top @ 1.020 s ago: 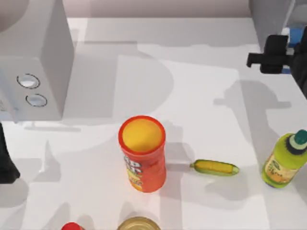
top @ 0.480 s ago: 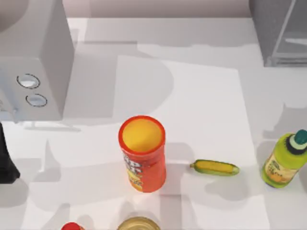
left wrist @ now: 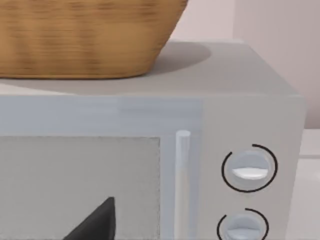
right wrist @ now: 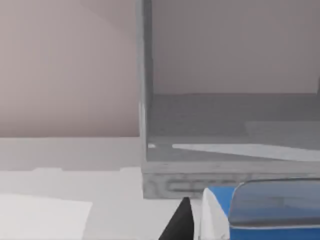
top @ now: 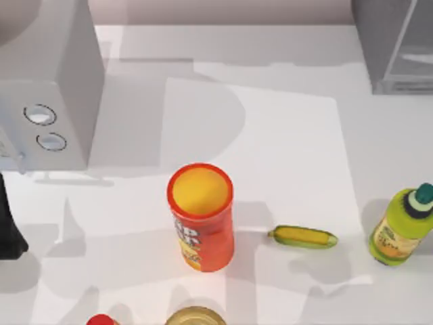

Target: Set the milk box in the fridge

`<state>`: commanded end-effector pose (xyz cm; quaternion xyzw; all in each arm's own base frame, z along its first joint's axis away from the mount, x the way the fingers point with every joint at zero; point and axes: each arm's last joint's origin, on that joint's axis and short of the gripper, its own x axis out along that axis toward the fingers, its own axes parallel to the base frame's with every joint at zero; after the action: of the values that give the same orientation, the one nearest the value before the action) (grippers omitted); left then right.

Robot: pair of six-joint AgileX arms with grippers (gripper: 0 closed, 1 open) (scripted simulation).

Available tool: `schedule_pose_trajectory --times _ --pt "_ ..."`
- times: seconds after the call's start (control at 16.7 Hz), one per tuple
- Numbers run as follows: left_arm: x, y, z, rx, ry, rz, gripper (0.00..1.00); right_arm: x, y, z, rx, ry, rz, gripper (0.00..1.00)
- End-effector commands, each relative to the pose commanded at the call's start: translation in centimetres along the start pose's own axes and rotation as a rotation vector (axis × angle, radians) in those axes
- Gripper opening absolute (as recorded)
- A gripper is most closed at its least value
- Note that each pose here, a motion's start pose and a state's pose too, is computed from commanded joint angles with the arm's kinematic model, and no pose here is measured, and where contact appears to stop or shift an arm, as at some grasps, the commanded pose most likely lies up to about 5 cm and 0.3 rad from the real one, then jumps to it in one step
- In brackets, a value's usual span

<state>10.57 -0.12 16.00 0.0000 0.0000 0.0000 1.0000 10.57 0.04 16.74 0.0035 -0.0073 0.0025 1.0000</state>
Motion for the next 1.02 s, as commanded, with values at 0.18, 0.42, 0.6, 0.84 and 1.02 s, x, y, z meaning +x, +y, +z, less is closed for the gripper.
schedule_pose_trajectory --times 0.18,0.42,0.6,0.84,1.02 --pt "0.0 0.0 0.0 0.0 0.0 0.0 1.0 0.0 -0.2 -0.7 -0.007 0.015 -0.005 0.0" --pt "0.0 0.0 0.0 0.0 0.0 0.0 1.0 0.0 -0.1 -0.7 -0.004 0.017 -0.003 0.0" --pt "0.0 0.0 0.0 0.0 0.0 0.0 1.0 0.2 -0.1 0.2 -0.002 0.007 0.009 0.0" --pt "0.0 0.0 0.0 0.0 0.0 0.0 1.0 1.8 -0.1 3.2 0.003 -0.006 0.04 0.0" --pt "0.0 0.0 0.0 0.0 0.0 0.0 1.0 4.6 -0.4 5.7 0.009 -0.001 0.062 0.0"
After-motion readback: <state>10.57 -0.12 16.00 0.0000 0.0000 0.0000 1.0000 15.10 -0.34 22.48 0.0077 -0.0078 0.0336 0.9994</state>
